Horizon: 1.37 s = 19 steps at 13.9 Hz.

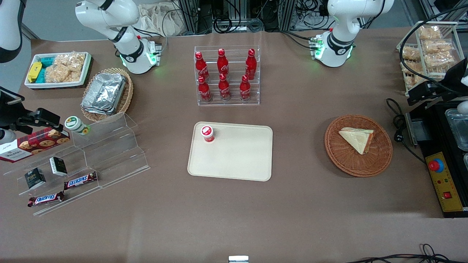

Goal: Place sandwich from basket to tray
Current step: 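Lower the left gripper over the wrapped sandwich in the wicker basket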

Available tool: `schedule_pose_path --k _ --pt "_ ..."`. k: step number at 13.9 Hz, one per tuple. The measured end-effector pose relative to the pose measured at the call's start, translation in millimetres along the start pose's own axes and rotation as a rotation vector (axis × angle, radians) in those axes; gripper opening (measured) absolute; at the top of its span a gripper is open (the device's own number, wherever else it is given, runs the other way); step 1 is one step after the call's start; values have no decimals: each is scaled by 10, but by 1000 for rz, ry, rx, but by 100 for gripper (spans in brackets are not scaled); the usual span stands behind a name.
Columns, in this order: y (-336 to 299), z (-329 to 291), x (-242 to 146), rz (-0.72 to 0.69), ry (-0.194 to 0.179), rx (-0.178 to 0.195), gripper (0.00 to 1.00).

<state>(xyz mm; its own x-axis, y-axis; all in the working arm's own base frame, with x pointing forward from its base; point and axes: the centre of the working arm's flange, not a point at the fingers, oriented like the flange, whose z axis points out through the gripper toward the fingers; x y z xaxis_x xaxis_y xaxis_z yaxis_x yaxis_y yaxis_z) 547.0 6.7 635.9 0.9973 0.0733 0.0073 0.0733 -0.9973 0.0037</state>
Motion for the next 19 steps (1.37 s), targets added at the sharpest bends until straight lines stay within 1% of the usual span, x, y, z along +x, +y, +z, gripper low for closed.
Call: schedule_pose_path --k 4,6,7,10,12,14,16,17,19 --pt "-20 1 3 4 1 1 100" --pt "-38 42 5 -4 -8 1 100" --pt "-61 106 6 -15 -21 1 100" --pt "-248 561 105 -58 -86 -6 100" --pt "-378 979 240 -91 -102 -28 100" --pt "-560 1456 310 -141 -112 -64 100" --pt "-721 1891 301 -187 -147 -88 100" --pt "-761 2091 296 -207 -157 -102 100" --pt "-769 2508 271 -248 -160 -133 100"
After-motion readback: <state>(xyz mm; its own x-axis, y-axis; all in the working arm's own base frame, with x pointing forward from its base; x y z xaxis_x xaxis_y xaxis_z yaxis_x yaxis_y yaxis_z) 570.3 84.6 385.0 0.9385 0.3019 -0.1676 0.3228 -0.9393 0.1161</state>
